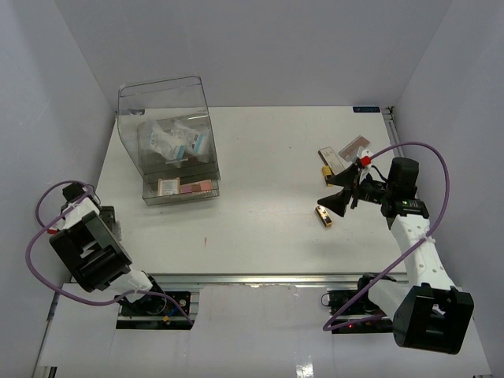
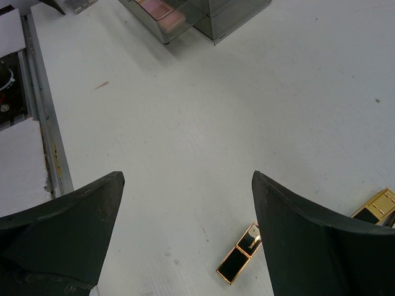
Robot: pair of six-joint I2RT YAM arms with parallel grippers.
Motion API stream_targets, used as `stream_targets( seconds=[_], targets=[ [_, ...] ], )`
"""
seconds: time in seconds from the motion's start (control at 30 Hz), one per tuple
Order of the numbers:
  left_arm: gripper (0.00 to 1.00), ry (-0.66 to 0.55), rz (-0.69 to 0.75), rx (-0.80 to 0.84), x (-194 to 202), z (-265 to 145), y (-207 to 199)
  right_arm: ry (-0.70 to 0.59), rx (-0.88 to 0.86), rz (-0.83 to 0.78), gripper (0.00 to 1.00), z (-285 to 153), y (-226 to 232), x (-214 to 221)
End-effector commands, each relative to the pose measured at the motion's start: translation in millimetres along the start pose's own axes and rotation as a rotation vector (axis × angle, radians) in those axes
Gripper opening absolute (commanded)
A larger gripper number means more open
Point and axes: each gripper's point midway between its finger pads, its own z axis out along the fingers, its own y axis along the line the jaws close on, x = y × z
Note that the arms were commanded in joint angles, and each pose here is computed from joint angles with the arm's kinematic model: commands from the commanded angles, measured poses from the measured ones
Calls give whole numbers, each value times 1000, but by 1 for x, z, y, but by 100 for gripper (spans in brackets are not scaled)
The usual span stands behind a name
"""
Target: Organize the makeup
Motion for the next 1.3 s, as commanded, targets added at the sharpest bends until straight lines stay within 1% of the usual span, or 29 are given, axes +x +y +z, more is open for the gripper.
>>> stream_targets(
  seconds=[0.0, 0.37, 0.63, 1.0, 1.27],
  targets=[
    [98, 6, 6, 63, -5, -6, -17, -2, 0, -12, 90, 1, -3, 0],
    [98, 9, -9, 174, -9, -29, -35, 3, 0, -3, 90, 2, -4, 3],
    [98, 54, -11, 104, 1, -9, -28, 4, 1, -8, 90, 1, -4, 2],
    [98, 50, -11, 68, -2, 1, -29, 5, 2, -8, 90, 1, -4, 2],
    [98, 61, -14, -41, -3, 19, -21, 5, 1, -6, 90, 1, -4, 3]
  ],
)
